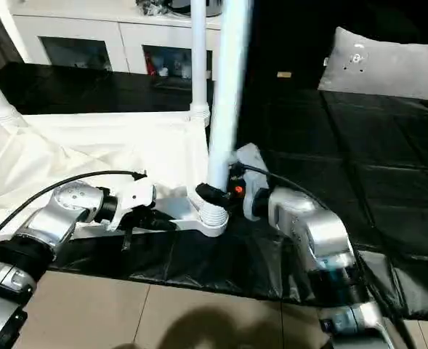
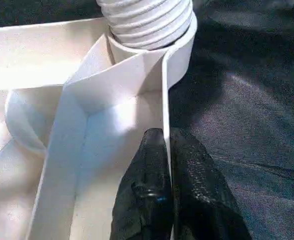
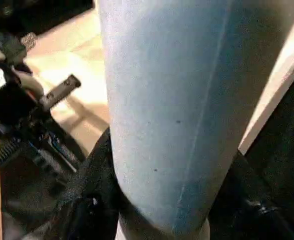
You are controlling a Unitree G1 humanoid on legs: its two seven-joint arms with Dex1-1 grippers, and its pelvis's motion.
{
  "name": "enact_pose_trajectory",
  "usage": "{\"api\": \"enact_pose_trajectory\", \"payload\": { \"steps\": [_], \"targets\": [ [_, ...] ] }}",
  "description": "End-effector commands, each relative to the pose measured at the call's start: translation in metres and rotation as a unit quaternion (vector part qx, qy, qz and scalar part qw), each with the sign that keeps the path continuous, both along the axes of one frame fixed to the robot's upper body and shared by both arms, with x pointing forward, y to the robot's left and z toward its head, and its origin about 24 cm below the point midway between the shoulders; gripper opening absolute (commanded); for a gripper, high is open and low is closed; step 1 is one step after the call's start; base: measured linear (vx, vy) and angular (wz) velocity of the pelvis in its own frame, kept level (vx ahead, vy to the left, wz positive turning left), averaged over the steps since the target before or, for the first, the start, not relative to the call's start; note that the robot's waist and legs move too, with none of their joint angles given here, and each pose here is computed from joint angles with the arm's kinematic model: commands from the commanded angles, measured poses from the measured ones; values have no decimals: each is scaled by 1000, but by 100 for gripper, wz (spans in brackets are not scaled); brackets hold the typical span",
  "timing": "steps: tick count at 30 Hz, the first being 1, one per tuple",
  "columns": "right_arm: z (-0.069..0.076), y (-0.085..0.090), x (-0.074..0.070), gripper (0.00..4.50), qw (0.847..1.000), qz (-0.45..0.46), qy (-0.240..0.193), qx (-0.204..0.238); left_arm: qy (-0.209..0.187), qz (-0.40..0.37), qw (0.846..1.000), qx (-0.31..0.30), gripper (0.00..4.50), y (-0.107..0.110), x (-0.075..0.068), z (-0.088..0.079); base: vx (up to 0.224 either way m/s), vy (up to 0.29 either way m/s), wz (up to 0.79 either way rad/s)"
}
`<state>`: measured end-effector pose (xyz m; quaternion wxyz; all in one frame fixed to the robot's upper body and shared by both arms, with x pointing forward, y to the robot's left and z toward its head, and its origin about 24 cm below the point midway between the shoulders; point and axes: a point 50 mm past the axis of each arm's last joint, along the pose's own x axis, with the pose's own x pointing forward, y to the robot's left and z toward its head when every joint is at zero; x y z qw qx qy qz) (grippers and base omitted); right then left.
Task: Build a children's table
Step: Insert table leg to table base
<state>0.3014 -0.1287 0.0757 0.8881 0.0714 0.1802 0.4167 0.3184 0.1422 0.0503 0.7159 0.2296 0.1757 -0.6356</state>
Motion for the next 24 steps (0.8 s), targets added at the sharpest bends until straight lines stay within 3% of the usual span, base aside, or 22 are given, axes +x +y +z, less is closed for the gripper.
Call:
{"api": "enact_pose_trajectory", "payload": {
  "steps": [1, 5, 6, 9, 15, 24],
  "targets": [
    [-18, -11, -5, 188, 999, -32, 30, 7, -27, 25, 999, -32, 0, 1, 4, 9, 0, 0, 0],
    [-21, -16, -7, 188, 998, -55, 27, 31, -25, 28, 999, -35, 0, 1, 4, 9, 0, 0, 0],
    [-28, -16, -15, 188, 997, -62, 20, 45, -28, 34, 998, -40, 0, 1, 4, 9, 0, 0, 0],
    [-32, -17, -20, 188, 996, -72, 8, 51, -30, 37, 998, -44, 0, 0, 4, 9, 0, 0, 0],
    [-45, -22, -18, 188, 993, -90, -49, -60, -34, 38, 998, -45, 0, -2, 4, 9, 0, 0, 0],
    [-48, -19, -17, 188, 991, -58, -68, -103, -36, 34, 998, -38, 0, -1, 2, 7, 0, 0, 0]
  ]
}}
